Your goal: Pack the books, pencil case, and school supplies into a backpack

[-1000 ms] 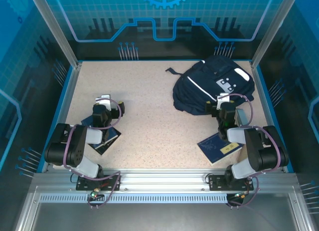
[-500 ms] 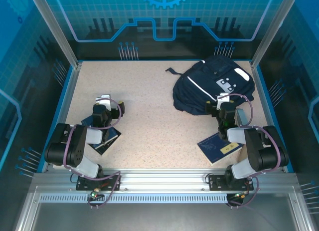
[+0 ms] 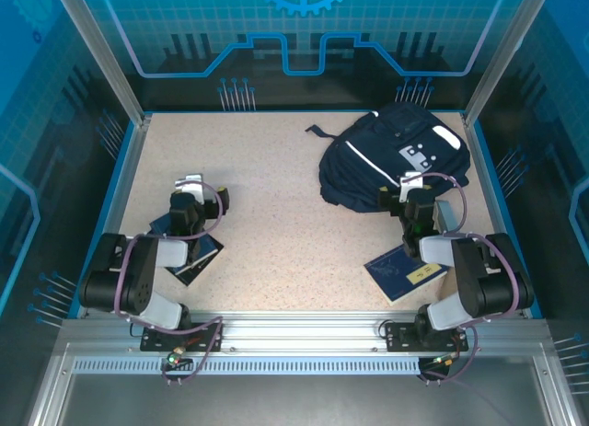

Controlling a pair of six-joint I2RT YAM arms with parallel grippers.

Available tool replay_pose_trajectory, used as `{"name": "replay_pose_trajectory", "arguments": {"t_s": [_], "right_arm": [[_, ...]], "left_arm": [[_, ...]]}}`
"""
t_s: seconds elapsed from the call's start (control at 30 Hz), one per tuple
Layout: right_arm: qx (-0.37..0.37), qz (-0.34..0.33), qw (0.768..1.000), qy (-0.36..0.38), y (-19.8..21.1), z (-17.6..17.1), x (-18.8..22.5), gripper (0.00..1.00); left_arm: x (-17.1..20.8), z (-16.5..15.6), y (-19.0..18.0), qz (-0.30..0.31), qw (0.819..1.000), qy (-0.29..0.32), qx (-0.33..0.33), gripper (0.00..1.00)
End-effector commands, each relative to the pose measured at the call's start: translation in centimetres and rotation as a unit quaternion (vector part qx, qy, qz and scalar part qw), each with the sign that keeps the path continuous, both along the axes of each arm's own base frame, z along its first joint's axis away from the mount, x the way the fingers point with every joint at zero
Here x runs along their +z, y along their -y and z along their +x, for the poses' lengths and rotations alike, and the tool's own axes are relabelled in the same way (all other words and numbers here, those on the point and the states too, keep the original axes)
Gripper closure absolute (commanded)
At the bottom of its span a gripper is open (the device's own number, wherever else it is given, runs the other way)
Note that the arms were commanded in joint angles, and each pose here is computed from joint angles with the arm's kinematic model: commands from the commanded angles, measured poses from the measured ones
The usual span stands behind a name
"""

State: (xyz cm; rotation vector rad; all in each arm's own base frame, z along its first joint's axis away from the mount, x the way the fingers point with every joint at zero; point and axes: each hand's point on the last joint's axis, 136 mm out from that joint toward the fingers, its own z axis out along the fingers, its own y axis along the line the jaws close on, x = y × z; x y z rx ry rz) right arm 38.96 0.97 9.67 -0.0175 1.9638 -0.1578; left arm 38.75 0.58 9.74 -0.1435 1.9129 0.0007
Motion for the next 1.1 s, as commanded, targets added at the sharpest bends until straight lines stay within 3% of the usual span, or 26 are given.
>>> {"name": "replay_pose_trajectory", "arguments": {"t_s": [0.0, 0.17, 0.3, 0.53, 0.7, 0.8, 1.07], "right_arm": [[-0.007, -0.014, 1.0, -0.004, -0.2, -0.2, 2.5, 0.0], [-0.013, 0.024, 1.0, 0.007, -0.4, -1.4, 7.4, 0.0], [-0.034, 0.081, 0.996, -0.022, -0.6, -3.0, 10.1, 0.0], [-0.056, 0.167, 0.971, -0.164, -2.5, -3.3, 11.9, 0.0], [-0.019, 0.194, 0.948, -0.252, -6.6, -1.2, 10.7, 0.02], [-0.011, 0.198, 0.941, -0.274, -9.0, 0.7, 9.7, 0.02], [-0.042, 0.199, 0.927, -0.315, -11.2, 9.3, 5.2, 0.02]], "left_arm": [[3.1, -0.1, -0.7, 0.003, 0.999, 0.027, 0.018, 0.01], [6.0, -1.1, -1.1, -0.019, 0.999, 0.018, 0.038, 0.01], [8.4, -2.2, -1.4, -0.071, 0.995, 0.003, 0.064, 0.01], [11.9, -5.1, -1.1, -0.159, 0.981, -0.051, 0.098, 0.01], [12.7, -6.8, 0.2, -0.208, 0.971, -0.083, 0.085, 0.01], [13.2, -7.3, 2.4, -0.227, 0.969, -0.093, 0.025, 0.01], [12.8, -8.0, 4.1, -0.244, 0.963, -0.113, -0.017, 0.01]]}}
